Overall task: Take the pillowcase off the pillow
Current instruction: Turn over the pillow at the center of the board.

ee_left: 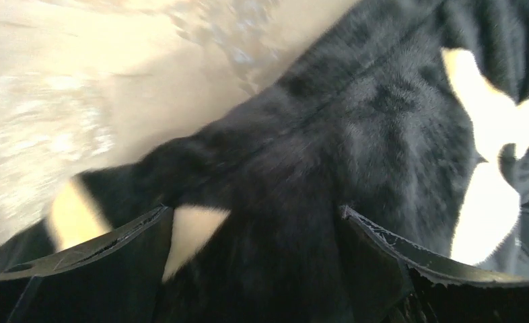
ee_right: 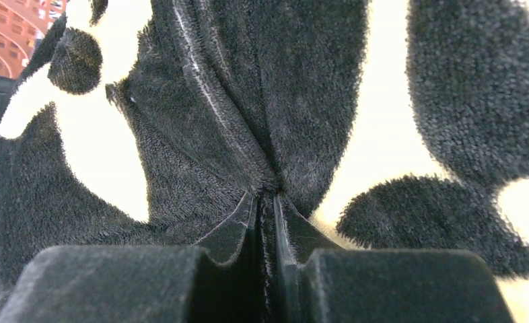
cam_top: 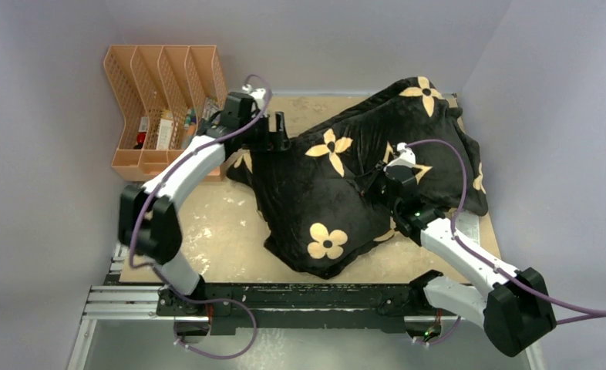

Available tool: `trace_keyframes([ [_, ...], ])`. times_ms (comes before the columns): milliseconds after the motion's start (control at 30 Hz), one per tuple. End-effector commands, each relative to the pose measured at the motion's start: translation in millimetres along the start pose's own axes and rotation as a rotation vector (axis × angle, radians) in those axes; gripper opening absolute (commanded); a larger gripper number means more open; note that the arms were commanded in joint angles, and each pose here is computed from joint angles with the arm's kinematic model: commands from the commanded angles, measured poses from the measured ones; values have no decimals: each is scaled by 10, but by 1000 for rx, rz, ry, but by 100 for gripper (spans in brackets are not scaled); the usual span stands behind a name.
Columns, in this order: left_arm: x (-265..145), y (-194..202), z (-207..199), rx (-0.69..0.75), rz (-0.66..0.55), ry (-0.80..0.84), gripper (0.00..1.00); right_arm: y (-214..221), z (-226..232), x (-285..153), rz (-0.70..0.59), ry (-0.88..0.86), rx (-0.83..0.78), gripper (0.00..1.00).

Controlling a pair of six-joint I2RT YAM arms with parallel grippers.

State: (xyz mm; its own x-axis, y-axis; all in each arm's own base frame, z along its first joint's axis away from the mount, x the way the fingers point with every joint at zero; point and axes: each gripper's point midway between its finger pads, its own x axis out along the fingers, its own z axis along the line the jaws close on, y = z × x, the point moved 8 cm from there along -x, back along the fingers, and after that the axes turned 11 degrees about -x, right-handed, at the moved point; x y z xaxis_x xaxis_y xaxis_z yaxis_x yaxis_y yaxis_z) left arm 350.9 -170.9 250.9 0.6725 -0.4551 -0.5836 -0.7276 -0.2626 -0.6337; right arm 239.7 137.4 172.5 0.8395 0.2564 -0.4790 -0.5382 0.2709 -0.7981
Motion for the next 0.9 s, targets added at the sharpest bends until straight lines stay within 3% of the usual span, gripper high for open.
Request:
trace_keyframes([
  [0, 388, 82, -153, 141, 261, 224, 87, 1049, -451, -322, 526, 153, -29, 10],
  [133, 598, 575, -9, 70, 556, 326, 88, 1030, -416, -327, 540, 143, -16, 11],
  [200, 531, 692, -17, 48, 547, 383, 54, 1009, -395, -325, 533, 136, -8, 13],
  [267, 426, 680, -65, 40, 497, 411, 11, 981, -362, -299, 526, 120, -3, 15],
  [300, 396, 659, -78, 37, 480, 402, 0, 955, -344, -279, 523, 118, -2, 15],
  [467, 262, 479, -160, 67, 440, 356, 0, 836, -176, -190, 541, 44, 15, 23],
  [600, 58, 70, -484, 70, 295, 419, 0, 553, 7, -96, 491, 3, -2, 33],
  [733, -145, -274, -814, 98, 247, 525, 0, 238, 196, 166, 450, 6, -39, 34],
  [867, -319, -581, -1013, 165, 218, 520, 0, -140, 476, 454, 352, -56, -43, 34],
])
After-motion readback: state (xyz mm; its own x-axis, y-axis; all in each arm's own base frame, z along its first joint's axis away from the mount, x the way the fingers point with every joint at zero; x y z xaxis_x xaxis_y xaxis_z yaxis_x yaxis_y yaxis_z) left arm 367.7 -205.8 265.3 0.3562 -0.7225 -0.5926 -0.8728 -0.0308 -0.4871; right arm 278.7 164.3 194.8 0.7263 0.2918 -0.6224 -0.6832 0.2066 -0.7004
